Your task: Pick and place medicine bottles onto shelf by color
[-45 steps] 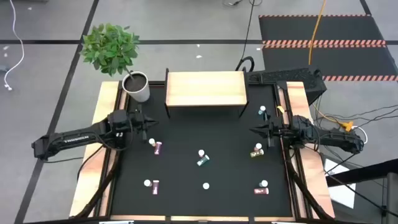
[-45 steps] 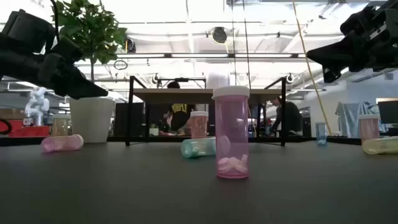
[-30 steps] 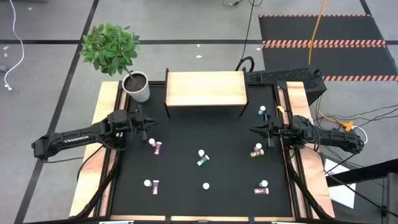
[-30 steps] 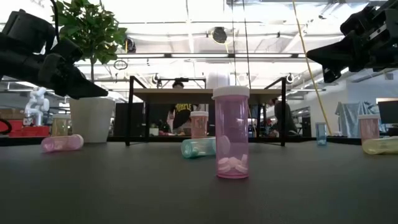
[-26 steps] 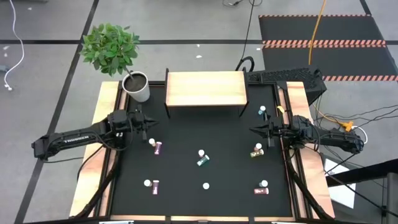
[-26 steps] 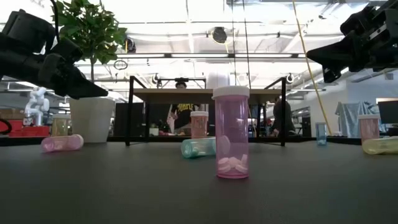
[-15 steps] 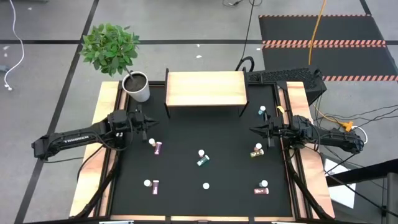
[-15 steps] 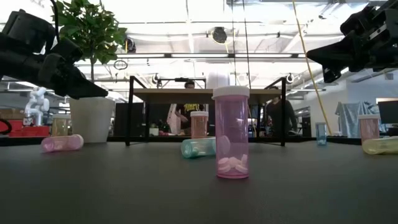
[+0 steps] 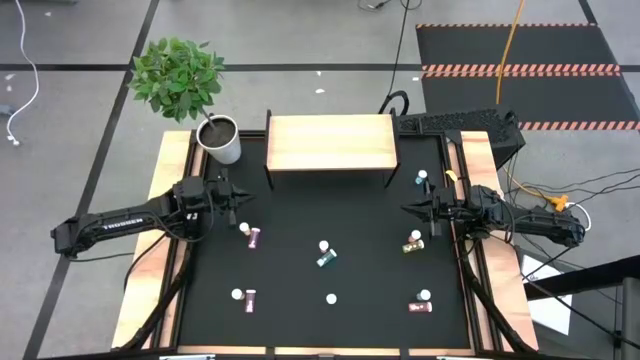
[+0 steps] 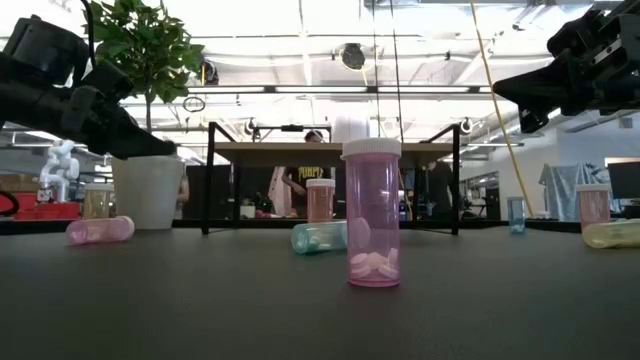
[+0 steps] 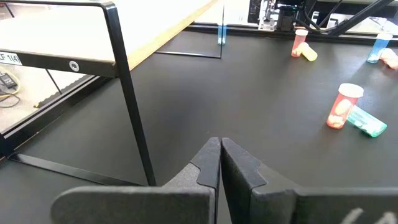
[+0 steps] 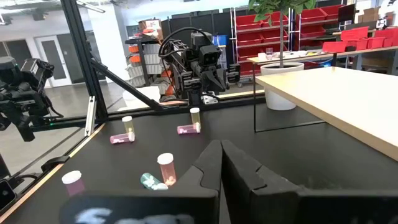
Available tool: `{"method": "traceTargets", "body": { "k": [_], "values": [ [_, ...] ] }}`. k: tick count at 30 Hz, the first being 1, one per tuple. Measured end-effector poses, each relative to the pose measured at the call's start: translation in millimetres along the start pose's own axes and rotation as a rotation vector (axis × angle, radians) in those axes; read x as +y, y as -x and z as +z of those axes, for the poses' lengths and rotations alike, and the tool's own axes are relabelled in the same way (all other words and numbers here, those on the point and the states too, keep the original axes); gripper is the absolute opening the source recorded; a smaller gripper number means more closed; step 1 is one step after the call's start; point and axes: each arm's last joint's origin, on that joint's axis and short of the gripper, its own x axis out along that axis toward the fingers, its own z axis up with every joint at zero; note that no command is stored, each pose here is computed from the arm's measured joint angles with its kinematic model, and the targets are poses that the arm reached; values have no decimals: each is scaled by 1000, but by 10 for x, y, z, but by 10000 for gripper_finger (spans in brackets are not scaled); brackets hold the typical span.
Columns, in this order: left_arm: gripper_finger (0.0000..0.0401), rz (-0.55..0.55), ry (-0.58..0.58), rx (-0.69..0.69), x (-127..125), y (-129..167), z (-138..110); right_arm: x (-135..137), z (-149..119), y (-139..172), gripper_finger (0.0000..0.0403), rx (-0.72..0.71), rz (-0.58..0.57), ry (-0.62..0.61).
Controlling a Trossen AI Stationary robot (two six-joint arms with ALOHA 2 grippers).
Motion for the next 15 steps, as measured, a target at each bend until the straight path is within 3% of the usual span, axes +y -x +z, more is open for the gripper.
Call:
{"method": "traceTargets", "body": {
  "k": [11,15],
  "values": [
    [15,0,0,0,0,0,0,0,0,0,0,-1,0,6],
    [15,0,0,0,0,0,0,6,41,0,0,-42,6,139]
  ]
}}
